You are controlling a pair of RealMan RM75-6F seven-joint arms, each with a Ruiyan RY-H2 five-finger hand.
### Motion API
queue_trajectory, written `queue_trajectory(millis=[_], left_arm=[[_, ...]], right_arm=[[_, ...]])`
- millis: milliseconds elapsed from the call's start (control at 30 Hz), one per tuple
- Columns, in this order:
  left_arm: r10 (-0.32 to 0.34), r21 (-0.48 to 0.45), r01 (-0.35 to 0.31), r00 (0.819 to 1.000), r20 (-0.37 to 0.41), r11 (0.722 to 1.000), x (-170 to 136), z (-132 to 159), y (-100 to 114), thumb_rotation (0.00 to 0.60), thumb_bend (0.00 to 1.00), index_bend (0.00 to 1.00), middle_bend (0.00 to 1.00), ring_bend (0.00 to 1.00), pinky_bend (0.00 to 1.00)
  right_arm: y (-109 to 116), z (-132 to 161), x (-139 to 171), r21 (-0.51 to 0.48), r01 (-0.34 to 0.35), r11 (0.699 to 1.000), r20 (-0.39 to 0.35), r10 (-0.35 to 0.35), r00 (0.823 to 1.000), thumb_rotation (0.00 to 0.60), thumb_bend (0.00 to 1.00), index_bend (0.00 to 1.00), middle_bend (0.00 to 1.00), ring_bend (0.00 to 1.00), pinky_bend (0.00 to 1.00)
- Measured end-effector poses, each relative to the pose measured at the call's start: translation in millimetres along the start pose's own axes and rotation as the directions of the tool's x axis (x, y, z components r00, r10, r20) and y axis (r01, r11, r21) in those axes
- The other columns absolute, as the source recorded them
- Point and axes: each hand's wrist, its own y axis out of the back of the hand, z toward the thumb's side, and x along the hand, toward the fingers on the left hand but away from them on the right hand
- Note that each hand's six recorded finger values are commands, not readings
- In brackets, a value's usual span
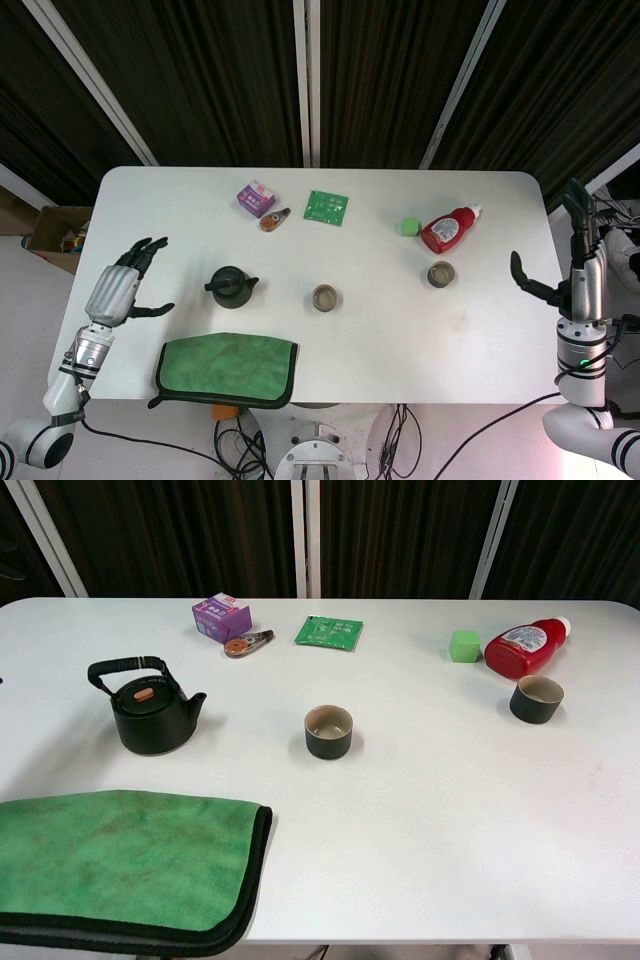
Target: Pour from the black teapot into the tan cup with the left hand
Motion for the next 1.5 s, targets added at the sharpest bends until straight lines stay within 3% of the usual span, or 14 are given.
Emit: queue_trajectory(millis=[667, 867, 1067, 1300, 1500], left_arm=[[-0.001, 0.015, 0.000, 0.999, 0.046, 1.000, 2.3, 15.7, 1.4, 0.600, 0.00, 0.06, 0.13, 0.08, 0.22], [-0.058, 0.037, 0.054, 0.991, 0.120, 0.998, 7.9, 47.9, -4.1, 0.600, 0.00, 0.12, 0.16, 0.10, 0.25], [-0.092, 0.149, 0.064, 0.978, 0.188, 0.987, 19.7, 82.2, -14.2, 0.600, 0.00, 0.15, 0.20, 0.13, 0.27], [-0.157, 0.259, 0.122, 0.980, 0.120, 0.958, 34.9, 91.1, -33.7, 0.600, 0.00, 0.15, 0.20, 0.13, 0.28], [-0.233, 0.213, 0.218, 0.971, 0.050, 0.953, 47.7, 94.3, -47.7, 0.600, 0.00, 0.17, 0.24, 0.16, 0.30]], right_arm=[[3.8, -10.2, 6.8, 0.023, -0.010, 1.000, 0.025, 0.009, 1.000, 0.600, 0.42, 0.00, 0.00, 0.00, 0.00], [10.4, -12.9, 2.0, 0.098, -0.038, 0.994, 0.008, 0.038, 0.999, 0.600, 0.44, 0.00, 0.00, 0.00, 0.00], [13.8, -8.8, 5.4, 0.152, -0.068, 0.986, -0.018, 0.072, 0.997, 0.600, 0.44, 0.00, 0.00, 0.00, 0.00], [22.4, -1.8, 12.6, 0.184, -0.069, 0.980, -0.050, 0.080, 0.996, 0.600, 0.44, 0.00, 0.00, 0.00, 0.00], [27.3, 1.1, 17.3, 0.207, -0.067, 0.976, -0.067, 0.082, 0.994, 0.600, 0.45, 0.00, 0.00, 0.00, 0.00]])
